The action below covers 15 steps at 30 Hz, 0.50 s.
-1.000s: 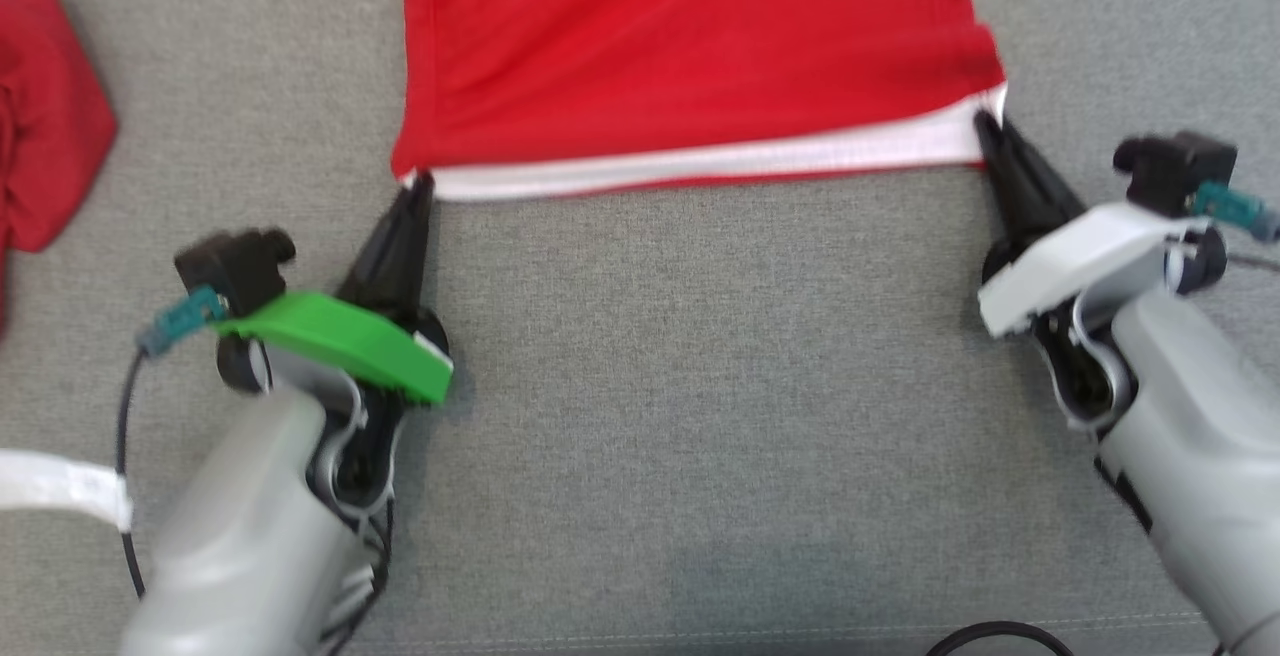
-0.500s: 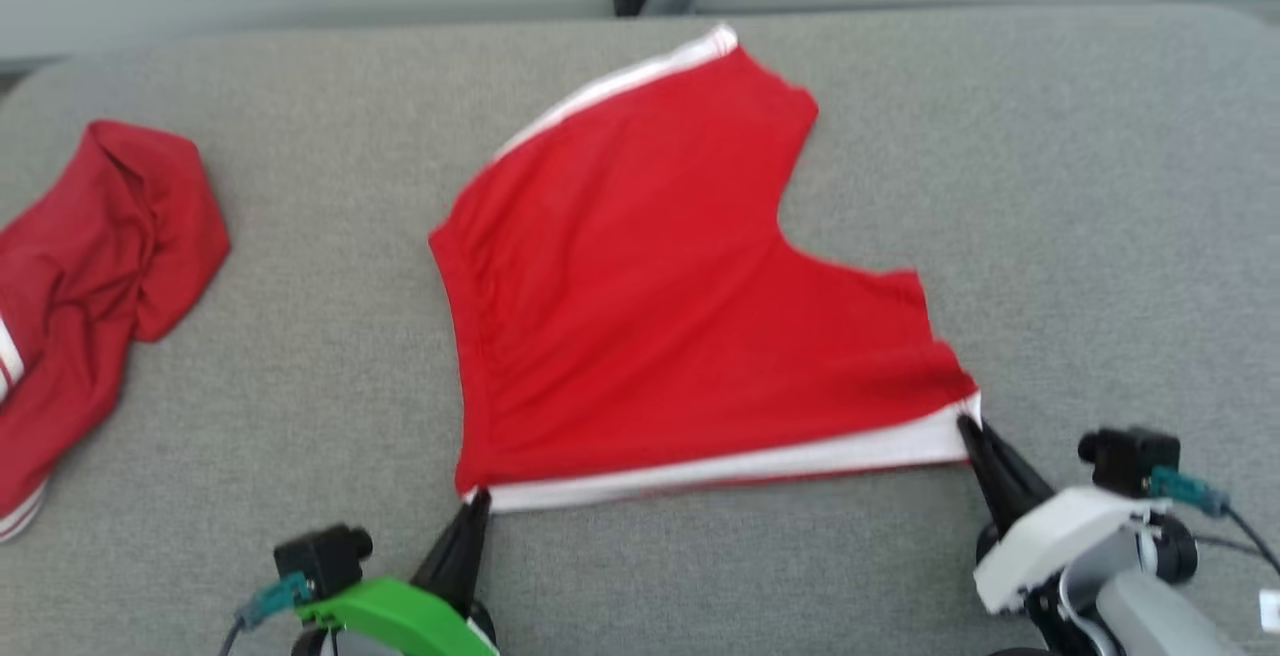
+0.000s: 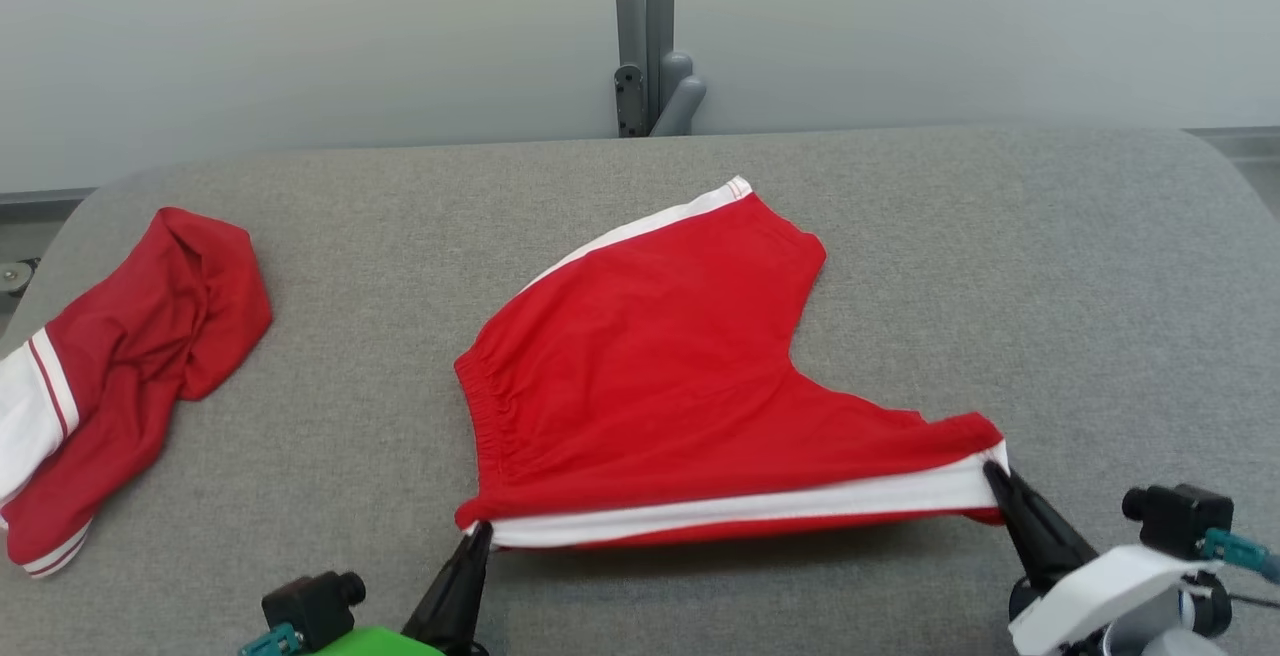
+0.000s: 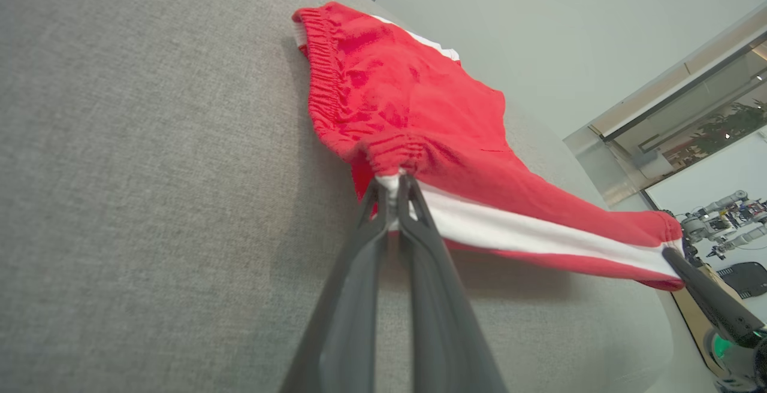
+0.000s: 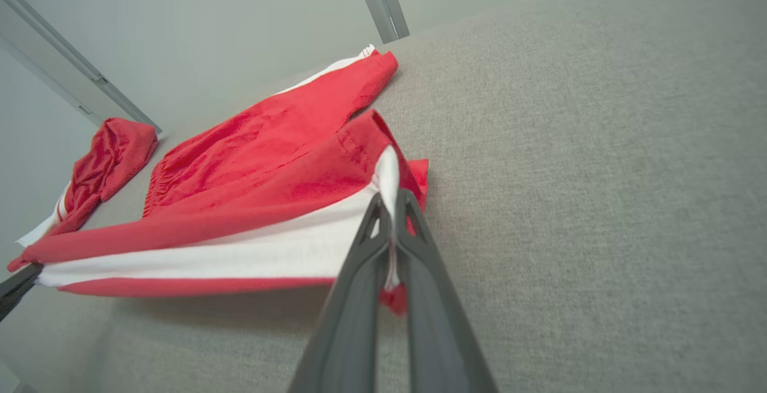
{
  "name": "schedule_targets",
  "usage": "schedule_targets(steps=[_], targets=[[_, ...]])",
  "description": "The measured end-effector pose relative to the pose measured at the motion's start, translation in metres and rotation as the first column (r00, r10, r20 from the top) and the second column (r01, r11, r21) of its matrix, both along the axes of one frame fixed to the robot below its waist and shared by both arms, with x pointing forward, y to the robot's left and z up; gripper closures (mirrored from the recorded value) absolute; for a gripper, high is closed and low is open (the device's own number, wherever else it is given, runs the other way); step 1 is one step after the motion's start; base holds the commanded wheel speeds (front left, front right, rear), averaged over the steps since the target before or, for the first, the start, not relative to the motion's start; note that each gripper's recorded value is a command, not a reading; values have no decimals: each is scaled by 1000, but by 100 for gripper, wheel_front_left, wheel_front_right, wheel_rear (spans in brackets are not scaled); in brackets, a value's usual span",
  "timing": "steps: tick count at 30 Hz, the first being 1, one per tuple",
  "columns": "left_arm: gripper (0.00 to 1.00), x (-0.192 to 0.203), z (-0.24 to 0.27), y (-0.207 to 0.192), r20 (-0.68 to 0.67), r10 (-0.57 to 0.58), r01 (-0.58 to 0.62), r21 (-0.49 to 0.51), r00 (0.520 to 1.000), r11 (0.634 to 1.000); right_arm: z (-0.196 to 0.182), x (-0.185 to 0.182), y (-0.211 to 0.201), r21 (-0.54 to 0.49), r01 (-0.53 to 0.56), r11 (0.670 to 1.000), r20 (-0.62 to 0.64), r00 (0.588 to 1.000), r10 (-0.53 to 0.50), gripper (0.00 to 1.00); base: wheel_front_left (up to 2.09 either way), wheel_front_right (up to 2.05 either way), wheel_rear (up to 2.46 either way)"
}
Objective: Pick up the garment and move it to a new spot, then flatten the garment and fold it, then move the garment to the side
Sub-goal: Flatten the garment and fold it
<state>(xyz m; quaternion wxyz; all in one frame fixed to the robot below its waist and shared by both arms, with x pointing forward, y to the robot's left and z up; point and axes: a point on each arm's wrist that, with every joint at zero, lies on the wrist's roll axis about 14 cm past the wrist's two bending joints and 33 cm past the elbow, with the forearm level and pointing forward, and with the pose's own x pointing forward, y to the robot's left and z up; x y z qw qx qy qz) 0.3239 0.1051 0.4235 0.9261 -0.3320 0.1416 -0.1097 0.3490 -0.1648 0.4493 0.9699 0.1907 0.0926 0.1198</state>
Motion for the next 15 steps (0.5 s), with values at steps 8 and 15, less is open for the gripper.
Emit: schedule_targets(steps=[8,15], targets=[[100,73,63,-7,191,-18,22,-16,981,1000,65,87,2,-41,-27,999,188,982,34,100,0,0,0],[100,120,51,1,169,24,-27,12,985,1000,66,160,31,-119,-99,988,196,973,121,100,0,0,0]])
